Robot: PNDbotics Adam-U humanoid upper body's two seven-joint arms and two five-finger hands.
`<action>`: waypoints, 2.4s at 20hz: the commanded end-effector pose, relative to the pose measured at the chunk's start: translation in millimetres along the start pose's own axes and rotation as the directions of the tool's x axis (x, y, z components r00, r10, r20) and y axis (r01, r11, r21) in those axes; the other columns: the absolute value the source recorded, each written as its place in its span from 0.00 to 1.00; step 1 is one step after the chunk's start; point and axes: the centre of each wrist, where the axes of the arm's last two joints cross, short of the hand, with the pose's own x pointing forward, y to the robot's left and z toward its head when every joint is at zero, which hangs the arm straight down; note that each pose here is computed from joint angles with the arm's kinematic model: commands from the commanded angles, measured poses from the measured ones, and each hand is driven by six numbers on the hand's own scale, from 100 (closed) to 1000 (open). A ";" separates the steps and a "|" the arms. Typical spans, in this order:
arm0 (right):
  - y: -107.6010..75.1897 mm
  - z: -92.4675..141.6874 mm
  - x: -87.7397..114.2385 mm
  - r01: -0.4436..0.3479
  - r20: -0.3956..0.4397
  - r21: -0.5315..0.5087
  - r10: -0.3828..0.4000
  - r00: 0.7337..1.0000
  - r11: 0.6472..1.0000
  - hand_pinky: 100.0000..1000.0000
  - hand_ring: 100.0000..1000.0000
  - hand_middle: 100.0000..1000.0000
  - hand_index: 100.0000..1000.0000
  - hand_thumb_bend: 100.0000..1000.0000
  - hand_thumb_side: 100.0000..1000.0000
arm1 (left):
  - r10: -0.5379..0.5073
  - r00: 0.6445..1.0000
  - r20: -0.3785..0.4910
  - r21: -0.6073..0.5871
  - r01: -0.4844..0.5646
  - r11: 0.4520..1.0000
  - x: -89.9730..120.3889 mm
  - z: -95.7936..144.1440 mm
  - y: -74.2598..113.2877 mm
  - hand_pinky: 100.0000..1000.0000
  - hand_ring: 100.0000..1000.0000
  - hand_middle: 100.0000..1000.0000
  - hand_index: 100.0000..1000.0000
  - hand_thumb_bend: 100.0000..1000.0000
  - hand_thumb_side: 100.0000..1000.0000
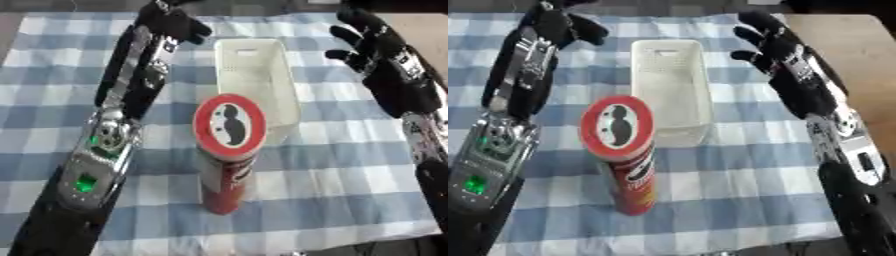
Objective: Pick up objects on the table and place them in the box.
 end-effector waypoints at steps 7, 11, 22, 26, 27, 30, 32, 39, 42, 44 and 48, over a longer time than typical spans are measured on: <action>-18.6 2.7 4.1 -0.091 -0.131 0.035 0.095 0.987 0.995 0.77 1.00 1.00 1.00 0.00 0.69 | -0.012 1.000 0.011 -0.010 0.012 1.000 3.0 -1.2 3.5 0.56 0.61 0.78 0.92 0.02 1.00; -19.6 2.5 0.1 -0.116 -0.214 -0.027 0.107 0.971 0.993 0.73 0.95 1.00 1.00 0.00 0.76 | -0.015 1.000 0.009 -0.013 0.015 1.000 2.7 -0.9 4.1 0.56 0.61 0.78 0.92 0.04 1.00; -1.7 -28.8 5.7 -0.192 -0.238 -0.074 0.170 0.956 0.979 0.67 0.87 0.99 1.00 0.00 0.83 | -0.019 1.000 0.000 -0.020 0.019 1.000 2.3 -0.5 5.9 0.56 0.61 0.78 0.92 0.04 1.00; 2.2 -46.0 8.8 -0.215 -0.210 -0.071 0.196 0.958 0.974 0.55 0.79 0.88 1.00 0.00 0.87 | -0.021 1.000 0.001 -0.027 0.021 0.999 2.4 -0.8 6.3 0.56 0.61 0.78 0.92 0.04 1.00; 5.1 -50.5 9.3 -0.226 -0.204 -0.074 0.207 0.957 0.971 0.55 0.79 0.88 1.00 0.00 0.87 | -0.020 1.000 0.001 -0.029 0.020 0.999 2.5 -0.9 6.2 0.56 0.61 0.78 0.92 0.04 1.00; 14.1 -60.3 10.2 -0.256 -0.189 -0.077 0.238 0.953 0.964 0.56 0.80 0.88 1.00 0.00 0.89 | -0.019 1.000 0.003 -0.031 0.020 0.999 2.7 -1.2 6.2 0.56 0.61 0.78 0.92 0.04 1.00; 17.2 -62.9 10.2 -0.269 -0.188 -0.078 0.251 0.950 0.960 0.57 0.81 0.88 1.00 0.00 0.91 | -0.019 1.000 0.003 -0.031 0.019 0.999 2.7 -1.2 6.3 0.56 0.61 0.78 0.92 0.04 1.00; 20.4 -63.6 11.5 -0.280 -0.180 -0.064 0.265 0.947 0.958 0.60 0.83 0.91 1.00 0.00 0.95 | -0.017 1.000 0.005 -0.033 0.017 0.999 2.9 -1.4 5.5 0.56 0.61 0.78 0.92 0.04 1.00; 21.3 -63.4 12.5 -0.271 -0.172 -0.054 0.259 0.951 0.961 0.60 0.83 0.91 1.00 0.00 0.95 | -0.016 1.000 0.006 -0.033 0.017 0.999 2.9 -1.3 5.2 0.56 0.61 0.78 0.92 0.04 1.00; 21.7 -63.3 13.1 -0.267 -0.168 -0.049 0.255 0.952 0.962 0.60 0.83 0.91 1.00 0.00 0.96 | -0.016 1.000 0.006 -0.034 0.017 0.999 2.9 -1.3 5.2 0.56 0.61 0.78 0.92 0.04 1.00; 20.9 -59.9 12.9 -0.259 -0.176 -0.058 0.246 0.953 0.964 0.62 0.84 0.93 1.00 0.00 0.96 | -0.016 1.000 0.008 -0.034 0.017 0.999 3.1 -1.6 5.1 0.56 0.61 0.78 0.92 0.04 1.00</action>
